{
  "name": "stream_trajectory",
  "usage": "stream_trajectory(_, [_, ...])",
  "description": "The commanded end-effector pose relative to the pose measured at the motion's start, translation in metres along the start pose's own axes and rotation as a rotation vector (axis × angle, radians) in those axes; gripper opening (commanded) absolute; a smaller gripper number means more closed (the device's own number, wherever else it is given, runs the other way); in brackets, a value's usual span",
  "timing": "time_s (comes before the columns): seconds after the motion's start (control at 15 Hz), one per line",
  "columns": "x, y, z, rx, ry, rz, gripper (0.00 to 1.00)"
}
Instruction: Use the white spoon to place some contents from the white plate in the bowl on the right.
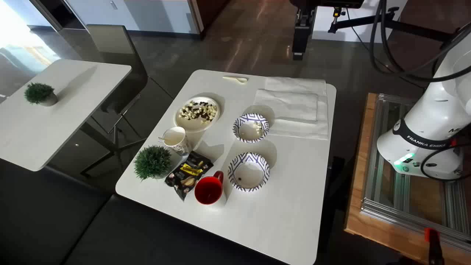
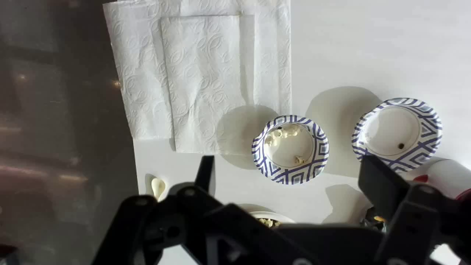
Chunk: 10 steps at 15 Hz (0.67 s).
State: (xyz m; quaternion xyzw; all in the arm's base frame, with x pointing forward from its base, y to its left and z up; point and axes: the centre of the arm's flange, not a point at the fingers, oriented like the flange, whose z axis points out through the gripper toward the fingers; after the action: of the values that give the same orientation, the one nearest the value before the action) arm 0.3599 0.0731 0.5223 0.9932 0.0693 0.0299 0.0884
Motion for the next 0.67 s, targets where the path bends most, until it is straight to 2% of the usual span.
stream_trajectory(0.0, [0.000, 0.000, 0.000, 0.000, 0.000, 0.000, 1.00])
stream_trajectory(0.33, [0.000, 0.000, 0.000, 0.000, 0.000, 0.000, 1.00])
stream_trajectory(0.4, [0.008, 0.003, 0.003, -0.003, 0.013, 0.014, 1.00])
stream_trajectory(0.47, [0.024, 0.006, 0.010, 0.039, 0.046, 0.023, 1.00])
stream_trajectory(0.6, [0.051, 0.021, 0.024, 0.081, 0.047, 0.057, 1.00])
